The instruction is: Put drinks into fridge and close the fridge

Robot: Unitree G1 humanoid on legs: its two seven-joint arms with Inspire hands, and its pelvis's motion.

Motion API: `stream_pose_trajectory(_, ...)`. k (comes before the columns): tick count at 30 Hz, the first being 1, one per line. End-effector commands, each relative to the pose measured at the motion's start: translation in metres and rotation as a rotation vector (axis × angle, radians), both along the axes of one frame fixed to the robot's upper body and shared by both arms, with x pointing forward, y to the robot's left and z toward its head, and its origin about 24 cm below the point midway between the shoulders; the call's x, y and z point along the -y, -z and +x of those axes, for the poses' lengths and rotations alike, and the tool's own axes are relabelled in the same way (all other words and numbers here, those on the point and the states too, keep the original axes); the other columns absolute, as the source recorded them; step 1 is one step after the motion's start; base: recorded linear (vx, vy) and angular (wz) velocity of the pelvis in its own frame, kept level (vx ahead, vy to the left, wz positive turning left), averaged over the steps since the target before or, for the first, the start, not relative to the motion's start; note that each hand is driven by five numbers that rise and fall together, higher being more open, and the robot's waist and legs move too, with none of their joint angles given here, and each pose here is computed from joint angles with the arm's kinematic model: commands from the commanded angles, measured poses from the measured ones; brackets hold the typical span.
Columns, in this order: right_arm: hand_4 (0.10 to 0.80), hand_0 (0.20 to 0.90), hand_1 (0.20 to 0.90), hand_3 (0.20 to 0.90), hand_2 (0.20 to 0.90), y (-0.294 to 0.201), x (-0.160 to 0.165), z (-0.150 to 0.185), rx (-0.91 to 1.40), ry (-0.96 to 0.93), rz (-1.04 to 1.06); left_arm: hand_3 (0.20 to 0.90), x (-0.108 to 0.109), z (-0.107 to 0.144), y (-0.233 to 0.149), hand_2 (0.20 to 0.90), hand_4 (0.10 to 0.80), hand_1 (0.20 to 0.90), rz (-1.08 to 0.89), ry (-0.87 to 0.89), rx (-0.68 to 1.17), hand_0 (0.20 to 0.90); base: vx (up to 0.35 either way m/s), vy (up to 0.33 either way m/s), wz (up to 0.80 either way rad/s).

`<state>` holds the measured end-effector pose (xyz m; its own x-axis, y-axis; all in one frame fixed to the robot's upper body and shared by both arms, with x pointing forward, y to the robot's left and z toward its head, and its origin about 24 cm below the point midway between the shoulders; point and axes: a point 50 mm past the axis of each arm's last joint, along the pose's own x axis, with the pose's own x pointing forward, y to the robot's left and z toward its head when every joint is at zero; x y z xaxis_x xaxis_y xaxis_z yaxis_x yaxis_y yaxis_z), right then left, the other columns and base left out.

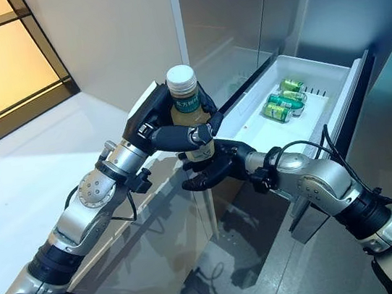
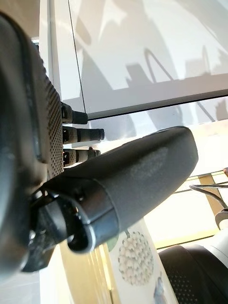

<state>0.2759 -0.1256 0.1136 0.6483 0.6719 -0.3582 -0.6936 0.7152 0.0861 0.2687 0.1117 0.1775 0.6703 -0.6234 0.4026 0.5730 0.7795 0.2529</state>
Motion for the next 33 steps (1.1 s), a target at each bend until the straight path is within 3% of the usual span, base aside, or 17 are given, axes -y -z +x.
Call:
stream_pose_trajectory(1,0.800,0.900,0.900,0.900,0.900,-0.090,-0.011,0.018,0.368,0.001,0.378,0.200,-0.011,-0.004,-0.066,0.300,0.100,0.300,-0.252,0.012,0.281,0.300,-0.009,0.018,0.03)
stream_pose_trajectory(15,0.800,0.900,0.900,0.900,0.900,-0.093,0.005,0.024,0.397,0.071,0.384,0.200,-0.026,-0.009,-0.084,0.300,0.100,0.300,-0.228,-0.068,0.395,0.300,0.004,0.009,0.04)
stream_pose_trajectory(24,0.800,0.900,0.900,0.900,0.900,-0.094,0.006,0.020,0.387,0.017,0.390,0.200,-0.040,-0.002,-0.079,0.300,0.100,0.300,-0.217,-0.134,0.352,0.300,0.000,0.000,0.00)
stream_pose_trajectory(33,0.800,0.900,0.900,0.900,0.900,-0.102,-0.004,0.017,0.430,-0.026,0.406,0.200,-0.027,0.003,-0.065,0.300,0.100,0.300,-0.229,-0.042,0.251,0.300,0.000,0.000,0.00)
